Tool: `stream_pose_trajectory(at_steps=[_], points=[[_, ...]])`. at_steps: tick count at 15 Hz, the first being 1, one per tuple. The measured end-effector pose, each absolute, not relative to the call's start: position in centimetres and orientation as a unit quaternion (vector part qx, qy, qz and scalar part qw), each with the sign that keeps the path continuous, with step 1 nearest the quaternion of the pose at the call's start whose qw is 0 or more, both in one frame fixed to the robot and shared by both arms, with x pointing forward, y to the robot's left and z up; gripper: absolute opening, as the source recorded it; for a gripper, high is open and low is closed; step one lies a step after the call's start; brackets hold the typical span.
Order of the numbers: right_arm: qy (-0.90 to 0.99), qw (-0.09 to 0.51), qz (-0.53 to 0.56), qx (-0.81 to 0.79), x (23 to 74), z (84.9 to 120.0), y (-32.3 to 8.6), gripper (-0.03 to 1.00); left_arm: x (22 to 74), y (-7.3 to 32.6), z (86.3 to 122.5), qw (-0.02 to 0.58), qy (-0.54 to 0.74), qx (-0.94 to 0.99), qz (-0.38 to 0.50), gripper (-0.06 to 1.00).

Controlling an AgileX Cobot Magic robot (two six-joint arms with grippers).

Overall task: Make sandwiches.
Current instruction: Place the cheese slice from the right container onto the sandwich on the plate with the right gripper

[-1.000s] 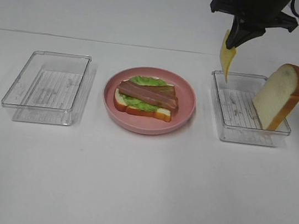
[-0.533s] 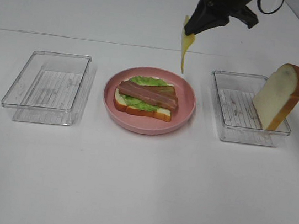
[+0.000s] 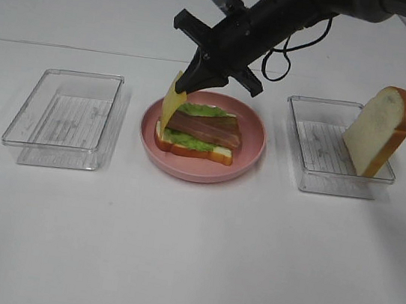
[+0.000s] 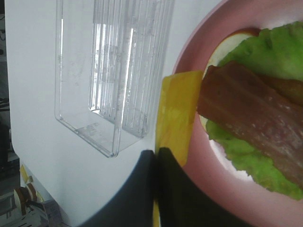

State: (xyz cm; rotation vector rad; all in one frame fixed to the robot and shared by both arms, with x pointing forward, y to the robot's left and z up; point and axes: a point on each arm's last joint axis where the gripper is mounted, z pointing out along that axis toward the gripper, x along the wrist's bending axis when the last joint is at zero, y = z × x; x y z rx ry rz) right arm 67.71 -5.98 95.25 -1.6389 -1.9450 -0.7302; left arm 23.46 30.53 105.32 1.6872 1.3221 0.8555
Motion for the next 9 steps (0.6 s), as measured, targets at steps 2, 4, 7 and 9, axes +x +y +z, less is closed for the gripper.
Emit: stream_pose_trajectory(at_steps=[2,4,7,9], points=[[-0.715,0.226,-0.248,-0.613,67.9,94.3,-6.3,0.0,23.5,30.5,105.3,0.405,0.524,0.668,0.339,0.88],[-0.724,0.179,-0.205,-0.634,68.1,93.5,-7.3,0.0,23.5,30.5,105.3,0.405,0.524,0.668,0.339,0.88],[-0.731,0.144,-0.181,-0.642,68.2,93.4,-8.0,0.0,23.5,30.5,105.3,0.405,0.524,0.668,0.339,0.88],[-0.731,0.138,-0.178,-0.644,68.3,93.4,-8.1,0.07,23.5,30.5,105.3,0.405,0.524,0.668,0.339,0.88]])
